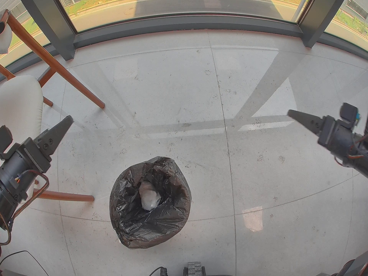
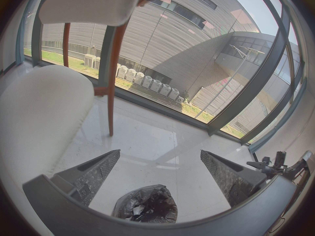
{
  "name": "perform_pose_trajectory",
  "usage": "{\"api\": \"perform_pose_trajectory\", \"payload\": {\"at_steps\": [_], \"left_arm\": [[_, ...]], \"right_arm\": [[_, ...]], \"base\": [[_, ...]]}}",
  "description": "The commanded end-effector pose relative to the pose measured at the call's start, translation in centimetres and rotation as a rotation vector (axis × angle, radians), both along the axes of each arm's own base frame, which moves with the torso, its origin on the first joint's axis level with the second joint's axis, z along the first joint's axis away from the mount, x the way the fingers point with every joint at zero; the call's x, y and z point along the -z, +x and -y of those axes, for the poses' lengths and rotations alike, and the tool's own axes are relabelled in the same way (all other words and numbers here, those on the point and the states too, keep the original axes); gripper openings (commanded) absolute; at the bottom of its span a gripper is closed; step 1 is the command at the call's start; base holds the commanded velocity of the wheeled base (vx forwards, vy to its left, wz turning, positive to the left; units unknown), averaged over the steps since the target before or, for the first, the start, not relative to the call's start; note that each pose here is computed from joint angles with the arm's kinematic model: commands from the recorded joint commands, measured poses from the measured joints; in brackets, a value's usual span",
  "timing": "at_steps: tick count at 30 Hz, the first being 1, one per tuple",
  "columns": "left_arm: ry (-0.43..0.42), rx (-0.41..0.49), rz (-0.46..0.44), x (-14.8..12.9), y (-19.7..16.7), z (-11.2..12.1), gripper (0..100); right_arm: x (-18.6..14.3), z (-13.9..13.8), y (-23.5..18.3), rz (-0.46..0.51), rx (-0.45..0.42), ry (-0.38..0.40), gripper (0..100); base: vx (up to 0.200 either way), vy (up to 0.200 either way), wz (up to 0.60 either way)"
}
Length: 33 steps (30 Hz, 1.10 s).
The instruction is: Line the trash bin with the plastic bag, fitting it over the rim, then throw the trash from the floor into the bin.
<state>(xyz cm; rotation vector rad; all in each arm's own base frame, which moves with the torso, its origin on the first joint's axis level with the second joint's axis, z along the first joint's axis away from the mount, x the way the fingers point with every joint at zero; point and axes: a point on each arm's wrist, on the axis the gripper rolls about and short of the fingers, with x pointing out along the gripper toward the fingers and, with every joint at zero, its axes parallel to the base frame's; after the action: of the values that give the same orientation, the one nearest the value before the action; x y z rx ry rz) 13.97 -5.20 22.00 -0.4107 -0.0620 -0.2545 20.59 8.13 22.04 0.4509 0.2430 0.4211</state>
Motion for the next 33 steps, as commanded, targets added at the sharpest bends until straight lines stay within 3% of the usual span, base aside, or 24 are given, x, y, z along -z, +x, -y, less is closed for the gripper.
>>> {"api": "perform_pose_trajectory", "payload": {"at_steps": [1,6,13,15,17,20,27,29,33], "left_arm": [[-0.022,-0.117,0.061,0.7,-3.4,-2.7,100],[-0.014,-0.128,0.061,3.2,-6.3,-3.6,100],[0.009,-0.129,0.038,5.7,-10.9,-4.7,100],[0.047,-0.134,0.020,6.5,-11.9,-5.0,100],[0.147,-0.148,-0.015,8.3,-13.8,-5.5,100],[0.205,-0.148,-0.031,10.6,-15.9,-6.0,100],[0.250,-0.185,-0.084,12.7,-15.9,-6.1,100],[0.263,-0.182,-0.100,13.7,-15.5,-6.0,100],[0.269,-0.180,-0.102,13.7,-15.6,-6.0,100]], "right_arm": [[-0.2,6.0,-6.7,0.122,0.308,0.021,100],[2.5,7.6,-11.5,0.177,0.401,-0.073,100],[7.1,8.1,-16.3,0.246,0.440,-0.221,100],[7.7,8.1,-16.8,0.254,0.447,-0.241,100],[8.6,8.1,-17.5,0.271,0.450,-0.285,100],[9.4,8.1,-18.5,0.271,0.442,-0.346,100],[13.4,8.1,-22.3,0.264,0.401,-0.457,100],[14.7,8.1,-23.0,0.208,0.390,-0.492,100],[14.4,8.2,-22.9,0.239,0.422,-0.484,100]], "base": [[0.000,0.000,0.00],[0.000,0.000,0.00],[0.000,0.000,0.00],[0.000,0.000,0.00],[0.000,0.000,0.00],[0.000,0.000,0.00],[0.000,0.000,0.00],[0.000,0.000,0.00],[0.000,0.000,0.00]]}}
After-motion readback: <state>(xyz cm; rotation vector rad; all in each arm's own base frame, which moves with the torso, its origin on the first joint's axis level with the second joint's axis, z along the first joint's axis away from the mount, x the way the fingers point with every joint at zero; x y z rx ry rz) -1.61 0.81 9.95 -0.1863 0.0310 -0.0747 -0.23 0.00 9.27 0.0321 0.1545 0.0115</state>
